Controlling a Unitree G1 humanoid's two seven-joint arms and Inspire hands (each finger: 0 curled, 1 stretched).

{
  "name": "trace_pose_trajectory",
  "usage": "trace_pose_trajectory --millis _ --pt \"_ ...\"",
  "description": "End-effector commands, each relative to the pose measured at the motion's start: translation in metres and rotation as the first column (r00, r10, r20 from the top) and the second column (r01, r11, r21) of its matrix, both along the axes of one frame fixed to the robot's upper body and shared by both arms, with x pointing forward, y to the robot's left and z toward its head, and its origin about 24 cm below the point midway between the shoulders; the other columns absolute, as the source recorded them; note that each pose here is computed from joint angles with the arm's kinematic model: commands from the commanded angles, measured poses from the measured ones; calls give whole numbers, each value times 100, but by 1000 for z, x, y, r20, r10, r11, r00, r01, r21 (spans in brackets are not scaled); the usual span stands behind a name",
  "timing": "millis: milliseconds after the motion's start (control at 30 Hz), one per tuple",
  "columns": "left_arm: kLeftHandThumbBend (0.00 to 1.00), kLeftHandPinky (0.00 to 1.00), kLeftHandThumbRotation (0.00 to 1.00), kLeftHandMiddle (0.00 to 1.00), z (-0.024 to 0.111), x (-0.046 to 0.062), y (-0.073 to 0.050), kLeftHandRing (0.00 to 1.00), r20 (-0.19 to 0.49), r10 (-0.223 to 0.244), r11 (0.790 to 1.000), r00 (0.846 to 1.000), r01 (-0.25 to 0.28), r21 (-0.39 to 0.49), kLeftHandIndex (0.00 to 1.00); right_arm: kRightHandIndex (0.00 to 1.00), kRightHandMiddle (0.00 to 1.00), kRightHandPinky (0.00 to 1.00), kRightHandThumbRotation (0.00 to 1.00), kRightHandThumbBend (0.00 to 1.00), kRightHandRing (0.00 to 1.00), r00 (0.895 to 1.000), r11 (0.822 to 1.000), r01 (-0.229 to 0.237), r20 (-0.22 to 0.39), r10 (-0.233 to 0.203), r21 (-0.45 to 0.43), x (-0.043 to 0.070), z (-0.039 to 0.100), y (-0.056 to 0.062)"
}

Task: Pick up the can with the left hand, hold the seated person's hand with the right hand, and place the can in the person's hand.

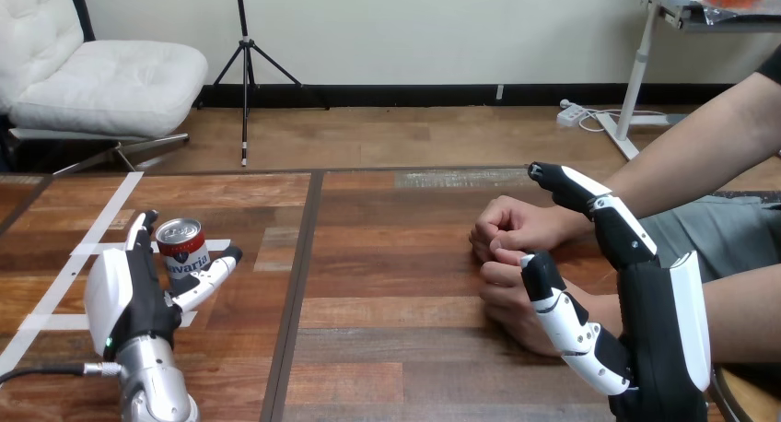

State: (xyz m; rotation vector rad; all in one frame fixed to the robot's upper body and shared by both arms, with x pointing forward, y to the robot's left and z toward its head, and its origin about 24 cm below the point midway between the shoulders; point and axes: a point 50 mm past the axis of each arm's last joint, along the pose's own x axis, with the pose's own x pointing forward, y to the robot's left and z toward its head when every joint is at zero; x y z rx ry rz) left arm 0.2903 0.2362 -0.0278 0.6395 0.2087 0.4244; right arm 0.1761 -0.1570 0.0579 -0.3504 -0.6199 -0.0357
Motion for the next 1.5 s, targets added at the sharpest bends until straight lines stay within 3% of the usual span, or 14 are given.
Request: trace_pose_trajectory --millis 0,1467 --pt "83 74 39 88 30 27 -1 84 86 -34 998 996 30 54 88 77 80 80 66 46 81 997 1000 -16 74 17 -12 8 12 1" --pt "82 69 35 84 30 30 -1 79 47 -30 998 998 27 63 83 77 80 78 66 46 81 997 1000 -21 69 23 -17 7 11 -1"
